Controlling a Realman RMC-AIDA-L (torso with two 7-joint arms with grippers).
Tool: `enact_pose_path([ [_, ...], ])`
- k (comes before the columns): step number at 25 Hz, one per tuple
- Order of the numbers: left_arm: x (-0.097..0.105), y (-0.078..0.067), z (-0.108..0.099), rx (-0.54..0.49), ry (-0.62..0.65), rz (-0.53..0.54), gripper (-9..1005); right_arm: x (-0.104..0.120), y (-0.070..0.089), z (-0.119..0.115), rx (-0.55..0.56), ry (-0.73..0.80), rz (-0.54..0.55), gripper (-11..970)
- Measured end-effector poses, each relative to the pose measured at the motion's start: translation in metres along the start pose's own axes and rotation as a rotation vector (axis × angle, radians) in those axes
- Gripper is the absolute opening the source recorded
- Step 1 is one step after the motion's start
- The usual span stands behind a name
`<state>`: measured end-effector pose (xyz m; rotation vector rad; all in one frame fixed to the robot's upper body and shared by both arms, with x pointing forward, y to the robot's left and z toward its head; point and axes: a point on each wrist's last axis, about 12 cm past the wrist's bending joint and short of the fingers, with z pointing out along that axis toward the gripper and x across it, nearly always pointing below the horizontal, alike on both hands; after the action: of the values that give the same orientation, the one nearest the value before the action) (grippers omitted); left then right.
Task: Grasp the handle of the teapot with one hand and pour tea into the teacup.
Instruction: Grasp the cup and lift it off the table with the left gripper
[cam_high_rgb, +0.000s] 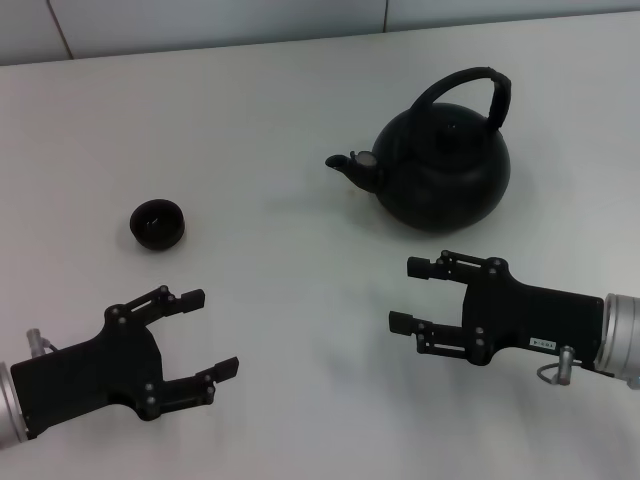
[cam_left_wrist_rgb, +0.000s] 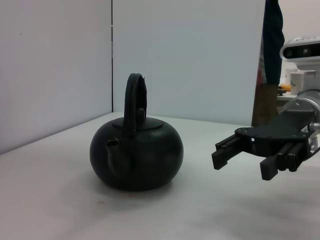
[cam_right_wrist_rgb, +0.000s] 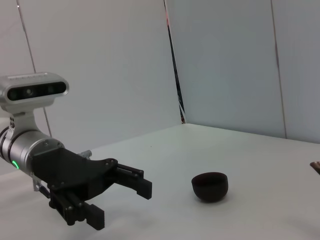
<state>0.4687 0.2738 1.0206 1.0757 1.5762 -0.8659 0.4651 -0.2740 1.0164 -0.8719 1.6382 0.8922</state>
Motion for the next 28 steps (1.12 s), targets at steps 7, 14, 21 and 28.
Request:
enact_pose_path([
  [7,-0.0011,-0.0001,-0.0016,0.007,-0.003,0.002,858,0.0005,0.0007,0.0006,-0.004,0.000,0.003,728],
  [14,-0.0006,-0.0011,-0.0027,0.008,-0.004,0.002,857,0.0010,0.0011,0.0003,-0.003,0.001,0.004,728],
  [21,-0.0001,-0.0027,-0.0014,0.012,-0.008,-0.003,856,0.0017,0.0015,-0.0003,-0.001,0.002,0.006,729],
  [28,-0.0001,-0.0027,-0.0013,0.010,-0.011,-0.005,855,0.0022,0.0019,-0.0009,0.000,0.003,0.008,727],
])
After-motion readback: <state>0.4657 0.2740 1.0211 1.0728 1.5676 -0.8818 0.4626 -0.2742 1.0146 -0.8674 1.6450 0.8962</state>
